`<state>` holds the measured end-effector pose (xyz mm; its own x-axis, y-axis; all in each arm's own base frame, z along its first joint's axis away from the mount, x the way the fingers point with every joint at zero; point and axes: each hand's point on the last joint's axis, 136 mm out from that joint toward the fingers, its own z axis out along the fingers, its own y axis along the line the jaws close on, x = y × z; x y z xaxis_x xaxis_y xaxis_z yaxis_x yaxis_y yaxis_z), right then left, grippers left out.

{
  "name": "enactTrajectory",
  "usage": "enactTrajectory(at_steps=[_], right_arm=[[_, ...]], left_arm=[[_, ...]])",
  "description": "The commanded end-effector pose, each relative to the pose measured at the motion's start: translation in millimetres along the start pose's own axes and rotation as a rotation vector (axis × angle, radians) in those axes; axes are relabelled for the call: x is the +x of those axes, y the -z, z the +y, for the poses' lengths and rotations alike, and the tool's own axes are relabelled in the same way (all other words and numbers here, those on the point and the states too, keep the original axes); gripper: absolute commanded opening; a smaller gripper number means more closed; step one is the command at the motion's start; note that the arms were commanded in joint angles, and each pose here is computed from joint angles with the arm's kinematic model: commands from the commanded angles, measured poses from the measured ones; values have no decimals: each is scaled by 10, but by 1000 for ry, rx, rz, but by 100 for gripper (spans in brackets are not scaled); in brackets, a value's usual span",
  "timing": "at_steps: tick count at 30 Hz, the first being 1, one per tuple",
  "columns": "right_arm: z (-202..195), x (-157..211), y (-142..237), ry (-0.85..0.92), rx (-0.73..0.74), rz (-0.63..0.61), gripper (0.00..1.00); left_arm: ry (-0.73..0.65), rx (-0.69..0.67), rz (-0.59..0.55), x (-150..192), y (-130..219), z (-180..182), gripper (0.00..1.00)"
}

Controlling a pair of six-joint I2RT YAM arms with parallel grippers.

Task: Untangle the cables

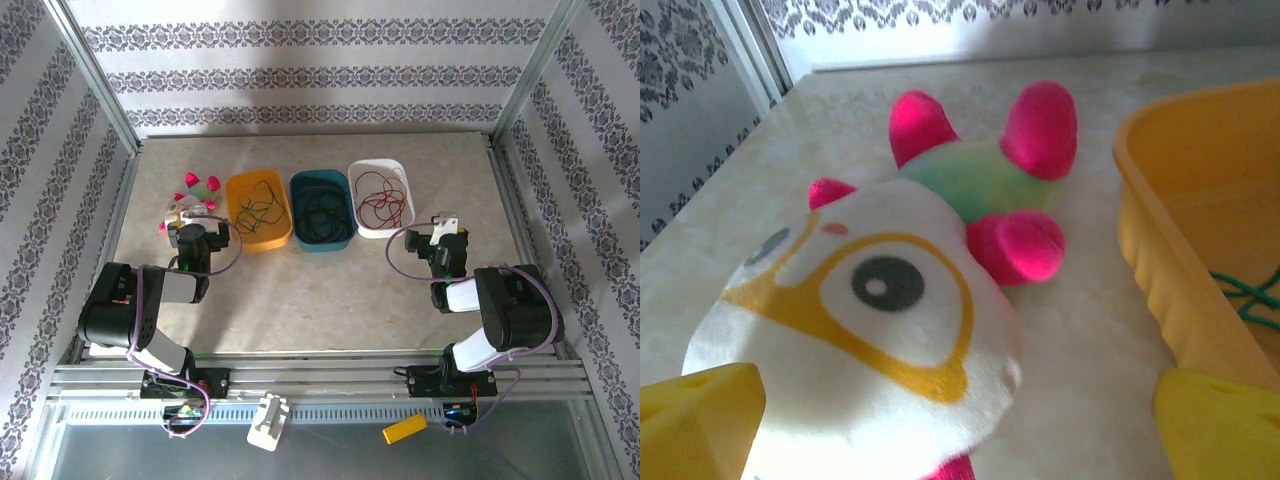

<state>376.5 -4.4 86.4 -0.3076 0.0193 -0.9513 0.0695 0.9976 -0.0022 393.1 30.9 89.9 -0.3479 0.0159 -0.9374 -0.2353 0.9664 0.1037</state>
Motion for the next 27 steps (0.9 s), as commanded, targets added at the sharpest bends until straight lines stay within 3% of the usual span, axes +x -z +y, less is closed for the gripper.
enactTrajectory(at_steps=[1, 2, 6, 27], right_arm=[[-68, -223, -23, -50, 1, -70, 98], [-156, -222, -23, -71, 50, -70, 98], [-187, -225, -18, -57, 95, -70, 98], [-117, -192, -83, -29, 74, -28, 98]], left_arm=[[44, 54, -3, -6, -6, -22, 99], [41, 54, -48, -42, -7, -22, 99], [35, 54, -39, -32, -8, -30, 99], [20, 50, -43, -32, 2, -47, 99]])
